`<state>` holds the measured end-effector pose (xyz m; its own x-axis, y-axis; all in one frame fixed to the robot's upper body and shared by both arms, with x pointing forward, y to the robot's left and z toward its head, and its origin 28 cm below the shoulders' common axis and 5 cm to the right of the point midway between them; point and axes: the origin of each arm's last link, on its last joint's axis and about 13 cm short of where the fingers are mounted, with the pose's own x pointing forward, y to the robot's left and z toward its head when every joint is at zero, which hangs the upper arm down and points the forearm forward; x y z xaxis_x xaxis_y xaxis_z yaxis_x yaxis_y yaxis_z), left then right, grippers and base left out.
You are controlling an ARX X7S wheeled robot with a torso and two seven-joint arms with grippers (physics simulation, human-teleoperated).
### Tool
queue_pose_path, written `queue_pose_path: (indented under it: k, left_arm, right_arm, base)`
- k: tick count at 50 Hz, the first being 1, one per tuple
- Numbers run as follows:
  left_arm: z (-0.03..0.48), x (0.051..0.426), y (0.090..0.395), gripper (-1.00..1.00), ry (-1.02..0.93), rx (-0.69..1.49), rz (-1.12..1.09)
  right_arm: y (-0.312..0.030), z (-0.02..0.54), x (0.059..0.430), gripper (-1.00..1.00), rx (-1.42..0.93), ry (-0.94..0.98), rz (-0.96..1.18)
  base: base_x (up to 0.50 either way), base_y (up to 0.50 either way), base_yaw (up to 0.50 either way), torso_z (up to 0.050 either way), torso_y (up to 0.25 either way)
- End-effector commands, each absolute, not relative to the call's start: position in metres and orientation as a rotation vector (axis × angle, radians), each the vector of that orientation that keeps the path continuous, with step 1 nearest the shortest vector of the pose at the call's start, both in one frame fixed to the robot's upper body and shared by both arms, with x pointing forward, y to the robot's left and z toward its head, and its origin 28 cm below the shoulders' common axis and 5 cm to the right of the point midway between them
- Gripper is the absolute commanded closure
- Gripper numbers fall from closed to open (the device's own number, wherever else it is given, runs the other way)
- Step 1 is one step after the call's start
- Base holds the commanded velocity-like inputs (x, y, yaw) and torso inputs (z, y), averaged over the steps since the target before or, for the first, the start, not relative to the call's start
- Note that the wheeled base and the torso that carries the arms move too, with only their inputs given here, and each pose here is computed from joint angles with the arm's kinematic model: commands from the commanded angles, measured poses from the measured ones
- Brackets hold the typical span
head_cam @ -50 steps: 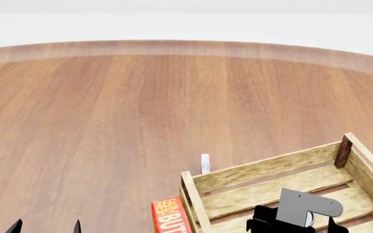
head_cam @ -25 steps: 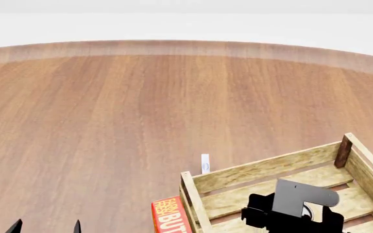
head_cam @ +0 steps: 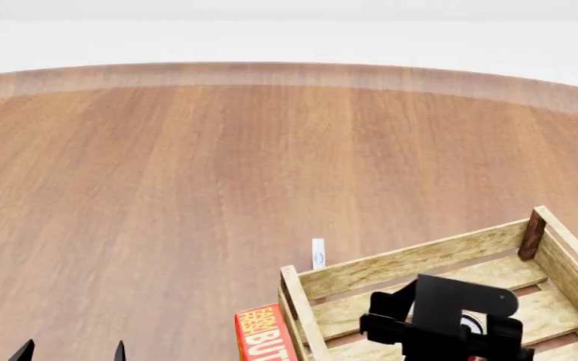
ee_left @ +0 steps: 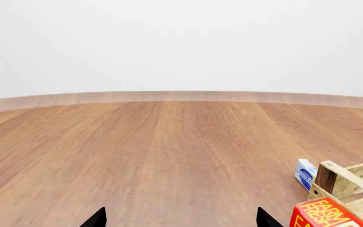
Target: Pick up the tomato sauce, and put it in the wooden tray.
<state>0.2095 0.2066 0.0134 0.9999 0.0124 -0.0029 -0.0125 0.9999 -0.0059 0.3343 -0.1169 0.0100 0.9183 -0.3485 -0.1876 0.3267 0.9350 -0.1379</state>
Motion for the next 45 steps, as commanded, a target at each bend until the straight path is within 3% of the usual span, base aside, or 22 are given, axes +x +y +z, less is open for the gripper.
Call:
queue_pose_path:
  k: [1, 45]
  left_arm:
    - [0.013, 0.210, 0.207, -1.00, 0.004, -0.006, 0.012]
    - [0.013, 0.210, 0.207, -1.00, 0.002, -0.005, 0.012]
  right_arm:
    - [-0.111, 0.017, 0.318, -1.00, -0.097, 0.164, -0.300]
    - [-0.081, 0.098, 0.181, -1.00, -0.095, -0.234, -0.015]
  base:
    - [0.00, 0.00, 0.00, 0.000, 0.000]
    - [0.00, 0.00, 0.00, 0.000, 0.000]
